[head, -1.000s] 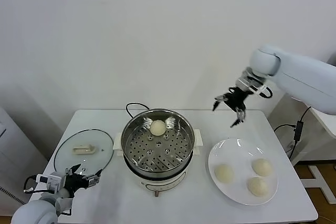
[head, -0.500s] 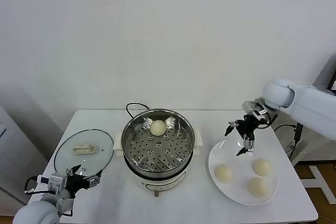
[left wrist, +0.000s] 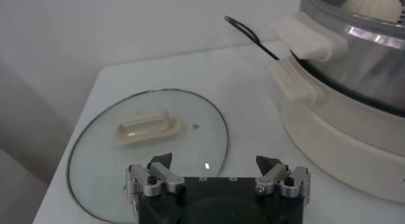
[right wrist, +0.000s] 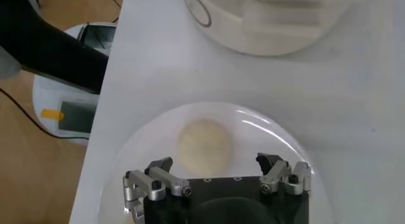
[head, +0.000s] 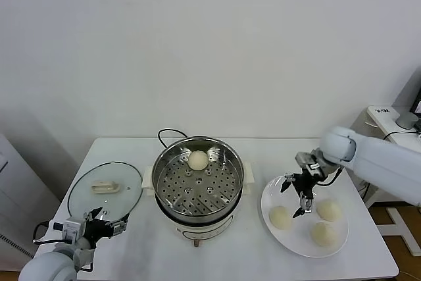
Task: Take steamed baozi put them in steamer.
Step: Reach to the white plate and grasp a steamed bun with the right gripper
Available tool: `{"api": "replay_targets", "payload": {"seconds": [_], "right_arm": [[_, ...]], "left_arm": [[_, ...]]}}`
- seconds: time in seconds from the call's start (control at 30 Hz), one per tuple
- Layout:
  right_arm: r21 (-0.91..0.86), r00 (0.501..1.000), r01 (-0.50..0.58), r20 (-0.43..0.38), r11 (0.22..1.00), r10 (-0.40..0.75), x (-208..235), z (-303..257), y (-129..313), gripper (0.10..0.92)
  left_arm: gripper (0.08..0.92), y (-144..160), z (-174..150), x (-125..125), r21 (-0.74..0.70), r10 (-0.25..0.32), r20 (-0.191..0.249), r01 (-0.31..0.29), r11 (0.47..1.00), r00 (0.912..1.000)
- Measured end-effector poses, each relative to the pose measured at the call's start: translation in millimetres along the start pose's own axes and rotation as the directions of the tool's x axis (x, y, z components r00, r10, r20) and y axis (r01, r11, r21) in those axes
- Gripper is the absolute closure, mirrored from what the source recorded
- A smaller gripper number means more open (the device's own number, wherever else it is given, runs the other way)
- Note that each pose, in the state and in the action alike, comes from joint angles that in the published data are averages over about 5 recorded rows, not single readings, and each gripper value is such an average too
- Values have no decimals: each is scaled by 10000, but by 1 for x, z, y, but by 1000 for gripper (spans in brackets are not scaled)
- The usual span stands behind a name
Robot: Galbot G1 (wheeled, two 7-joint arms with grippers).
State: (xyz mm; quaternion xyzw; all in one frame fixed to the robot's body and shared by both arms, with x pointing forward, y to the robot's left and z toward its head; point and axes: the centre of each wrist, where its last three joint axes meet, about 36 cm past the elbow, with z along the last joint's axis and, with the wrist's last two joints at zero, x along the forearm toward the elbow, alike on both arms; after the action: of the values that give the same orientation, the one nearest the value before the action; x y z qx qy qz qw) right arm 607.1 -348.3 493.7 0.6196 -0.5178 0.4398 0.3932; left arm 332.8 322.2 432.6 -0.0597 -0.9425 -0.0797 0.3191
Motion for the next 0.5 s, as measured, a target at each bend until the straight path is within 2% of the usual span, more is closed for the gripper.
{"api": "replay_targets", "payload": {"seconds": [0.33,0.5], "right_arm": [[35,9997,-11,-256,10000,12,-29,-2,1,202],[98,9992,5,-404,10000,-1,-38,-2,2,259]], "left_arm": [[177,0,0,-1,13,-18,-9,18,10000,10000],[177,1,1,-1,9,-33,-26,33,10000,10000]]}}
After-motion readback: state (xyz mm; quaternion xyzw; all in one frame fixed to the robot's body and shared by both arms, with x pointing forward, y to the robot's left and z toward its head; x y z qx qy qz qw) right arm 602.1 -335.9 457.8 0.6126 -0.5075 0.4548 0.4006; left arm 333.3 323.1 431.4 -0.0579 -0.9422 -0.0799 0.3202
